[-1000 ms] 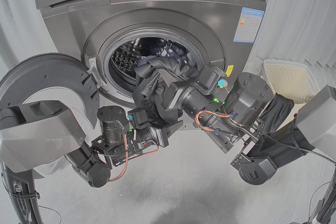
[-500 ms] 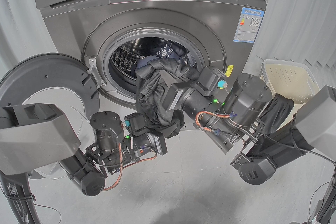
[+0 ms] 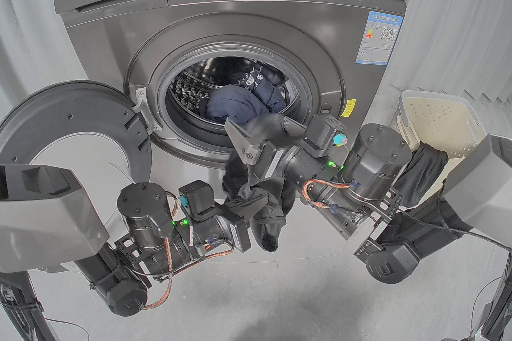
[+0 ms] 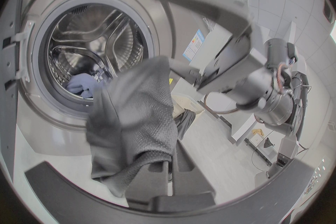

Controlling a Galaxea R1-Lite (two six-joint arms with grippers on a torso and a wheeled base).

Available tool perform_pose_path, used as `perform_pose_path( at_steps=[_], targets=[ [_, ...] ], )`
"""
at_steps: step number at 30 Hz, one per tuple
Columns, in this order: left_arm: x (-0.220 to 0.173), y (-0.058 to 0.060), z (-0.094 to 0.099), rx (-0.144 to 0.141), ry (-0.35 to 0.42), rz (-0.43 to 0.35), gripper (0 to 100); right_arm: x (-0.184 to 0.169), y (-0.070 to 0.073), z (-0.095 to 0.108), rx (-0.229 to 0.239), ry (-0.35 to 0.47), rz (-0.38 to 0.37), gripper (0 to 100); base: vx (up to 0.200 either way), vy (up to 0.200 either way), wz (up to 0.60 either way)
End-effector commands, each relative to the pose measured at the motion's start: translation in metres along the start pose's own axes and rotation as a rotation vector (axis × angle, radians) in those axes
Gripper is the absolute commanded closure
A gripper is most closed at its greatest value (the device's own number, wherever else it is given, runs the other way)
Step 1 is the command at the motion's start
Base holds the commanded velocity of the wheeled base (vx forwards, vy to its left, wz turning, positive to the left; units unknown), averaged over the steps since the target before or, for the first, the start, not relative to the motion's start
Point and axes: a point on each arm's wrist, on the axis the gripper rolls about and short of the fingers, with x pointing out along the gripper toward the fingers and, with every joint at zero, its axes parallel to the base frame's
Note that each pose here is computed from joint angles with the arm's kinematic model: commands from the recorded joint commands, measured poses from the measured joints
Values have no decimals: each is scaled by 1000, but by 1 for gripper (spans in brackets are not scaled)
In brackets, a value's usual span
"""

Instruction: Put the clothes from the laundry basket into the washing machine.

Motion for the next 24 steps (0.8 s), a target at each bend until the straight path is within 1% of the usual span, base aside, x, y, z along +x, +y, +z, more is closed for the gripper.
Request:
perform_pose_path(
  at_steps=[1,5,6,7,9,10,11,12,14,16,18,19,20,21,22,23,24],
  targets=[
    [-7,-7,16,25,-50,-4,100,-5,-12,0,-12,15,-33,0,0,0,0],
    [-10,-9,27,44,-90,12,100,-13,-15,1,-18,34,-40,0,0,0,0],
    [-10,-9,27,44,-90,12,100,-13,-15,1,-18,34,-40,0,0,0,0],
    [-13,-9,33,48,-110,15,100,-18,-16,0,-23,49,-43,0,0,0,0],
    [-14,-9,38,48,-129,17,100,-23,-17,-2,-37,68,-47,0,0,0,0],
    [-16,-7,42,52,-143,24,100,-26,-17,-3,-46,79,-48,0,0,0,0],
    [-16,-7,43,52,-146,25,100,-26,-18,-4,-47,80,-49,0,0,0,0],
    [-19,-4,49,56,-166,34,100,-29,-19,-5,-50,88,-53,0,0,0,0],
    [-19,0,54,61,-186,47,100,-32,-22,-2,-52,81,-59,0,0,0,0],
    [-18,2,59,64,-206,54,100,-35,-23,-2,-54,90,-61,0,0,0,0],
    [-18,2,59,64,-206,54,100,-35,-23,-2,-54,90,-61,0,0,0,0],
    [-19,7,67,71,-236,66,100,-40,-29,-4,-62,110,-74,0,0,0,0],
    [-19,7,70,74,-249,69,100,-42,-32,-5,-64,121,-81,0,0,0,0],
    [-20,7,74,78,-262,67,100,-45,-35,-7,-68,133,-88,0,0,0,0],
    [-20,7,74,78,-262,67,100,-45,-35,-7,-68,133,-88,0,0,0,0],
    [-22,6,80,84,-283,65,100,-49,-43,-11,-74,158,-109,0,0,0,0],
    [-23,5,82,85,-289,66,100,-51,-45,-13,-79,168,-114,0,0,0,0]
  ],
)
